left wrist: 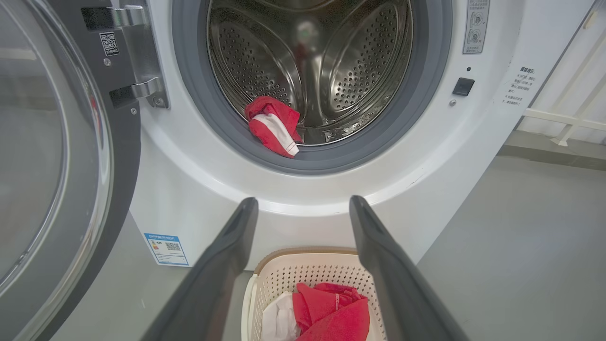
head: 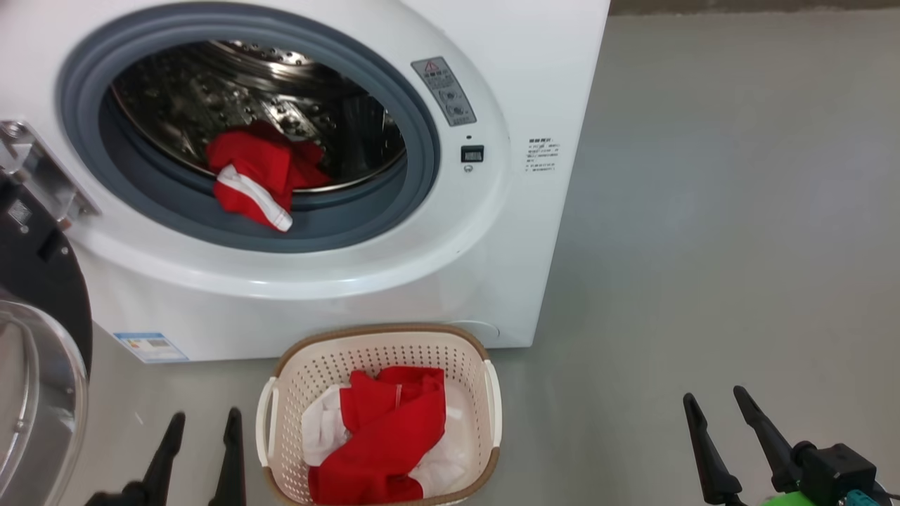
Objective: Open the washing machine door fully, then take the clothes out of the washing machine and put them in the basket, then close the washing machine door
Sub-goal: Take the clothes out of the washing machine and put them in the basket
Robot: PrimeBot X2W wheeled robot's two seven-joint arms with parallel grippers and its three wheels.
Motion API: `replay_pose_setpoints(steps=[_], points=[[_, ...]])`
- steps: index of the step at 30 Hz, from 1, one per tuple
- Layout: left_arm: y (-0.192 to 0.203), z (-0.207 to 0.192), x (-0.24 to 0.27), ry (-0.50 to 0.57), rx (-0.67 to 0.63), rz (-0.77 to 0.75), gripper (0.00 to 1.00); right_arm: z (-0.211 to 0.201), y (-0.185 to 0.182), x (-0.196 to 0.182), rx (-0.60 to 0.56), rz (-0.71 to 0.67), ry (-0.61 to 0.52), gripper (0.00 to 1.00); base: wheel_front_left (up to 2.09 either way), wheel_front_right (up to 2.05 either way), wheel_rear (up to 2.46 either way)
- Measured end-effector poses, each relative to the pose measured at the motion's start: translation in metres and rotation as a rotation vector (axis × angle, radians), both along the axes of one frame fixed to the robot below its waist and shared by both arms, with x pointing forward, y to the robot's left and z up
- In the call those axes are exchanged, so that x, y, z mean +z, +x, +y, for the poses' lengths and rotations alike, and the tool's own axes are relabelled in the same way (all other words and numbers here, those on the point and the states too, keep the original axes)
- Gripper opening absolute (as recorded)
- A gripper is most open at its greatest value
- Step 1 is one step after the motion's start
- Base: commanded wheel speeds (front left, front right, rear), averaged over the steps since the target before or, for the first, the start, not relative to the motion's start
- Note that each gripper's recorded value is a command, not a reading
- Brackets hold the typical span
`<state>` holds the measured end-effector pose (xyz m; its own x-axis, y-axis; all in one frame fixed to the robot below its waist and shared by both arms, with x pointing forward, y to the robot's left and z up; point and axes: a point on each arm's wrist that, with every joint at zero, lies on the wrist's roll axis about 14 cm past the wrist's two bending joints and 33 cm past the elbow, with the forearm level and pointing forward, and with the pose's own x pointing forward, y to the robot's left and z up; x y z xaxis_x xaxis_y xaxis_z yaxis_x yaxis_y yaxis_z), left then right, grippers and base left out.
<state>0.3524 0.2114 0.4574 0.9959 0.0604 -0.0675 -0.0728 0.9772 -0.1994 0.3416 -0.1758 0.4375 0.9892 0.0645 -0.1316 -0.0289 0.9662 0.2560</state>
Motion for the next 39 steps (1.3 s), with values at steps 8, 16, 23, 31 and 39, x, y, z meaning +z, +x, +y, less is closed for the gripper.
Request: replay_pose_setpoints(steps=[8,16,23,31,39], points=[[0.047,-0.015,0.002,-0.007,-0.047,-0.013,1.0,0.007,0.02,-0.003,0.008,0.004,0.015,1.0,0.0,0.0,0.0],[0.127,-0.019,0.013,0.043,-0.083,-0.044,1.0,0.019,0.057,-0.008,0.032,-0.004,0.031,1.0,0.0,0.0,0.0],[0.188,-0.023,0.001,0.083,-0.1,0.009,1.0,0.023,0.082,-0.023,0.041,0.016,0.033,1.0,0.0,0.0,0.0],[0.244,-0.03,-0.028,0.143,-0.126,0.121,1.0,0.02,0.103,-0.044,0.029,0.046,0.03,1.0,0.0,0.0,0.0],[0.272,-0.029,-0.051,0.171,-0.115,0.204,1.0,0.014,0.107,-0.056,0.016,0.07,0.029,1.0,0.0,0.0,0.0]])
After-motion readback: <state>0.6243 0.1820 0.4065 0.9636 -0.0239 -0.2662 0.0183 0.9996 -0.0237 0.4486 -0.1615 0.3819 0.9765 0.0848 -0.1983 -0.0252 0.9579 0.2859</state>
